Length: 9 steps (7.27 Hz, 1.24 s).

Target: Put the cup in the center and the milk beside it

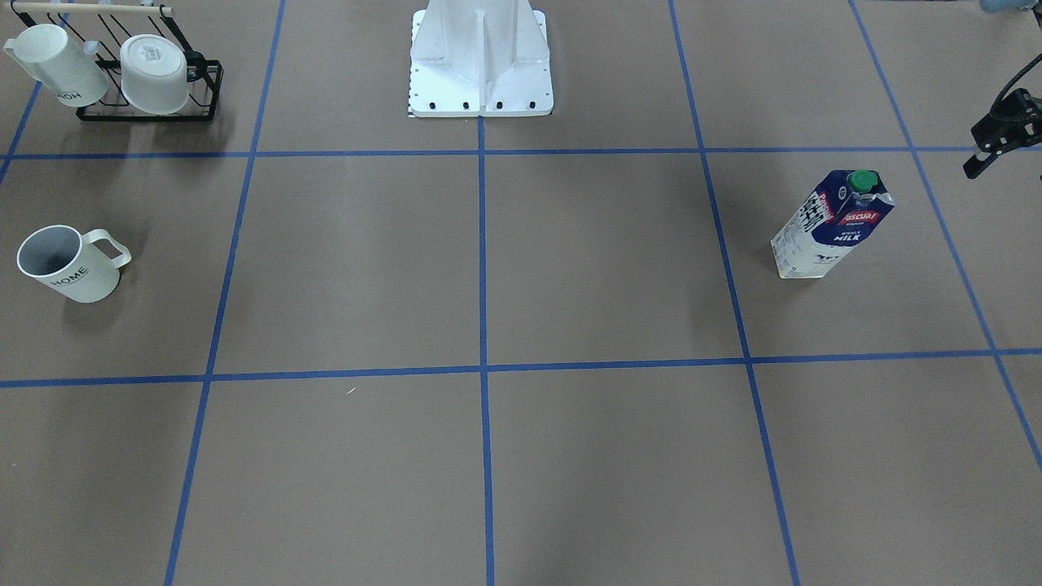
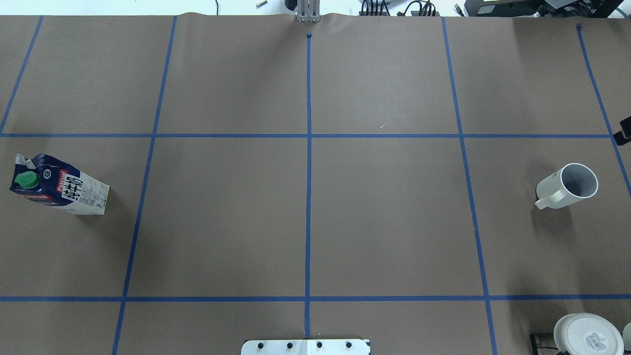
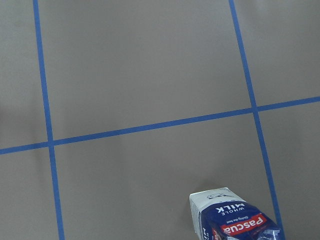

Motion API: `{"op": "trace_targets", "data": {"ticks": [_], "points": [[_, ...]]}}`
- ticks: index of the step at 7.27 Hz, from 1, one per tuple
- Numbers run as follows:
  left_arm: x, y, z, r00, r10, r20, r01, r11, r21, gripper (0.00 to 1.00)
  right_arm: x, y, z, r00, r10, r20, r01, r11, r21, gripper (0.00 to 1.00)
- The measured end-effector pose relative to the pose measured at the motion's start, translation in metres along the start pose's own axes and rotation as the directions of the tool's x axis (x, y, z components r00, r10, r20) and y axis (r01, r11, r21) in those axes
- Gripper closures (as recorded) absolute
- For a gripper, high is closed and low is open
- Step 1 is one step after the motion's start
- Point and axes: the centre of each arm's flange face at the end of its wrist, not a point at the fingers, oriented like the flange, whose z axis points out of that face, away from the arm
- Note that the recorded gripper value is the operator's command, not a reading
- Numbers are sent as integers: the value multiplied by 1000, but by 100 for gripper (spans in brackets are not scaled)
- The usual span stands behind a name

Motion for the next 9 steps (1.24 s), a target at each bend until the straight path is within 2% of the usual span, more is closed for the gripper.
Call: {"op": "trace_targets", "data": {"ticks": [4, 7, 9], "points": [[-1, 5, 1, 1000, -4, 0, 4, 1000, -4, 2, -1, 1, -1, 1000, -1, 8, 1, 1000, -1, 0], [-2, 6, 2, 1000, -8, 1, 8, 1000, -6, 2, -7, 2, 1, 997, 4, 80, -2, 1000, -30, 0], [-3, 7, 3, 1000, -11, 2, 11, 1000, -10, 2, -10, 1, 1, 995, 4, 105, 0, 999, -38, 0]]}}
